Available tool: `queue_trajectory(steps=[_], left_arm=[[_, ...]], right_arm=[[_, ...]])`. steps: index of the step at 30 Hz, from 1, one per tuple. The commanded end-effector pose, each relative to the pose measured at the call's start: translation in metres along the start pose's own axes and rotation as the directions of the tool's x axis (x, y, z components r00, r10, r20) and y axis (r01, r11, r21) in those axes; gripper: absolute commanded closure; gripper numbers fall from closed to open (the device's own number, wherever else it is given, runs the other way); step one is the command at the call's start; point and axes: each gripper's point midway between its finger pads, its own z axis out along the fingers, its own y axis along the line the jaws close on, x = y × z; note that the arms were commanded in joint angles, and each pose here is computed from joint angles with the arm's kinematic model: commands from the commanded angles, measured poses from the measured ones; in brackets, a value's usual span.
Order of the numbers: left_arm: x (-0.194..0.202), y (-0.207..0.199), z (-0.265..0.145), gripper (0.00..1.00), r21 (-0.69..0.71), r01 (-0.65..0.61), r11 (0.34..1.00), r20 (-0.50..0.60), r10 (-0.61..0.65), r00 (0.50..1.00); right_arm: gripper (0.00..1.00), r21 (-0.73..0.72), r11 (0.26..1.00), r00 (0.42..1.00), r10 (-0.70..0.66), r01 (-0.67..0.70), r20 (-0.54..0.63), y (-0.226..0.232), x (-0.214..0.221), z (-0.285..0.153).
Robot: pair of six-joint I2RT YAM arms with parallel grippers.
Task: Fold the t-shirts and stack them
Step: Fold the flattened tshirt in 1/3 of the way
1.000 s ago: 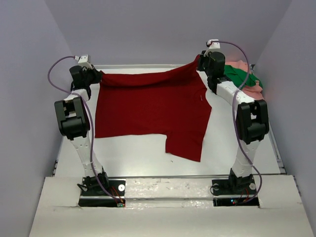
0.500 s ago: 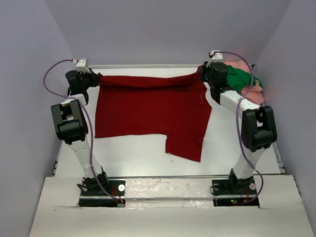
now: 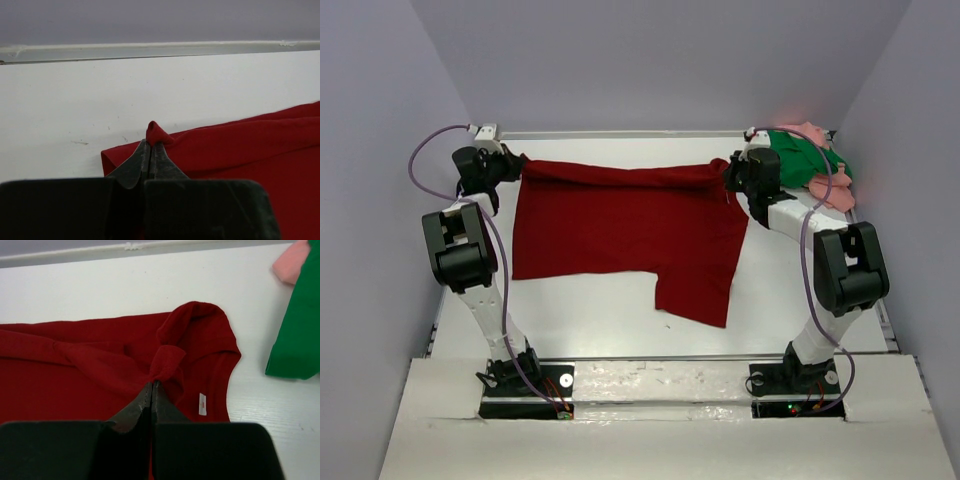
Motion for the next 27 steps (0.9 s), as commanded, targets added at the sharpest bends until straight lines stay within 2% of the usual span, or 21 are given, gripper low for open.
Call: queue_trajectory(steps=[1, 10, 18, 22, 23, 27], left_arm=[[-0.035, -0.005, -0.017, 1.0, 0.001, -0.055, 0.998, 0.054, 0.055, 0.997], [-0.016, -0.004, -0.04, 1.0, -0.015, -0.04, 0.999, -0.003, 0.04, 0.999], [-0.003, 0.0, -0.042, 1.0, -0.027, -0.017, 0.999, -0.065, 0.016, 0.998], [-0.004, -0.002, -0.049, 1.0, -0.033, -0.045, 0.998, -0.066, 0.043, 0.997], [-0.004, -0.002, -0.05, 0.99, -0.035, -0.054, 0.998, -0.067, 0.051, 0.996], [-0.006, -0.007, -0.059, 0.82, -0.035, -0.088, 0.996, -0.063, 0.085, 0.994]], right_arm=[[1.0, -0.02, 0.999, 0.999, 0.028, -0.027, 0.043, 0.006, -0.017, -0.012], [1.0, -0.038, 0.999, 0.999, 0.037, -0.036, 0.022, 0.011, -0.008, -0.015], [1.0, -0.05, 0.998, 0.999, 0.045, -0.045, -0.003, 0.012, 0.003, -0.017], [1.0, -0.062, 0.997, 0.999, 0.047, -0.047, -0.006, 0.015, 0.003, -0.018], [1.0, -0.064, 0.997, 0.999, 0.048, -0.048, -0.007, 0.015, 0.003, -0.018], [1.0, -0.08, 0.996, 0.999, 0.041, -0.043, -0.018, 0.018, 0.002, -0.02]])
